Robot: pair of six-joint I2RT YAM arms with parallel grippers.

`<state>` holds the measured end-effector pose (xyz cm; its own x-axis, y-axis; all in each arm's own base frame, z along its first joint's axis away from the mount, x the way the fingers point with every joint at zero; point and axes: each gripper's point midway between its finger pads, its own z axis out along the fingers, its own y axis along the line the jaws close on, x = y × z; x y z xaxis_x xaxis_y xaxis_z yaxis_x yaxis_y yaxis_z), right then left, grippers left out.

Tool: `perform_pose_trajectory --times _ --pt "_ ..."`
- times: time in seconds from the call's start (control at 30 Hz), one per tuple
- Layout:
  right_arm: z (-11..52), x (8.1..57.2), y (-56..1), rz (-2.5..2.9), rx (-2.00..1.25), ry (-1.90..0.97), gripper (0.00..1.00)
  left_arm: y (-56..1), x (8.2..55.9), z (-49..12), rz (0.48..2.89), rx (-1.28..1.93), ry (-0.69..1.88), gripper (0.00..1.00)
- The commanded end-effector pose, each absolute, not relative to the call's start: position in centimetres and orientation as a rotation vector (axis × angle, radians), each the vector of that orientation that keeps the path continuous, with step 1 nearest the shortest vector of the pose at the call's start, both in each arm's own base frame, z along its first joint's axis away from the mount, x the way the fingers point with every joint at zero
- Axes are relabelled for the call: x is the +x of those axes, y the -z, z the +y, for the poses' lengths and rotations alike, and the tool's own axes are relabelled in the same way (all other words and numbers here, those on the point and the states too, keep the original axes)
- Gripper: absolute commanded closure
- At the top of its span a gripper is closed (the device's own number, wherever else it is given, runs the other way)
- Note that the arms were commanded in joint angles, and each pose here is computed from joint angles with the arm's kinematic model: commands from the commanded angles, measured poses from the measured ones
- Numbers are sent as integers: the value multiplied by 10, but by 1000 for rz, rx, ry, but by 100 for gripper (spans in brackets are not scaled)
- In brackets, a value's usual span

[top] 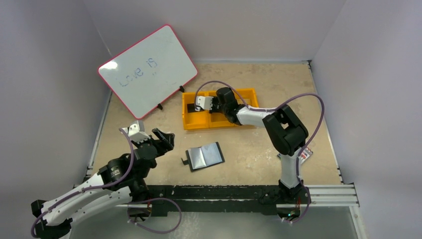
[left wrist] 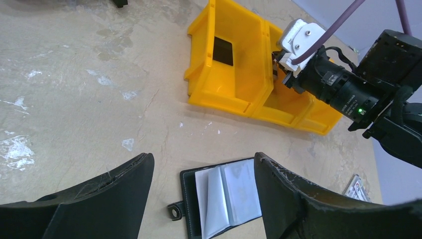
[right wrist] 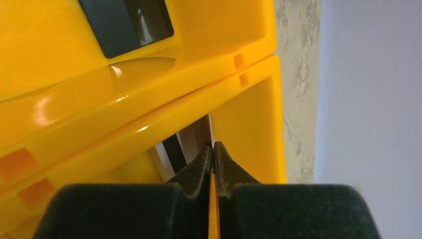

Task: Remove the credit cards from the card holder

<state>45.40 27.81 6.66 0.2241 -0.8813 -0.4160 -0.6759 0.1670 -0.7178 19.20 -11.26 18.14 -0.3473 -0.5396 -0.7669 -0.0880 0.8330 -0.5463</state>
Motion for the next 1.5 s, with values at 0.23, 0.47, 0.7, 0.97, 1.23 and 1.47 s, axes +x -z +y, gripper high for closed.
perform_pose_trajectory --times 0.23,0.47,0.7,0.97,1.23,1.47 --pt "286 475 -99 1458 -1475 334 85 -202 193 -107 1835 -502 530 27" --pt "291 468 -120 1435 -1451 275 69 -202 193 -108 1838 -502 529 27" --pt "299 457 -136 1421 -1434 178 42 -202 194 -113 1840 -489 553 27" --pt "299 441 -173 1407 -1330 87 38 -200 195 -124 1861 -463 568 27" --pt "283 391 -243 1557 -727 -331 29 -183 199 -142 1917 -437 563 27" --pt "282 319 -181 1981 -409 -764 20 -154 203 -169 2007 -415 568 27"
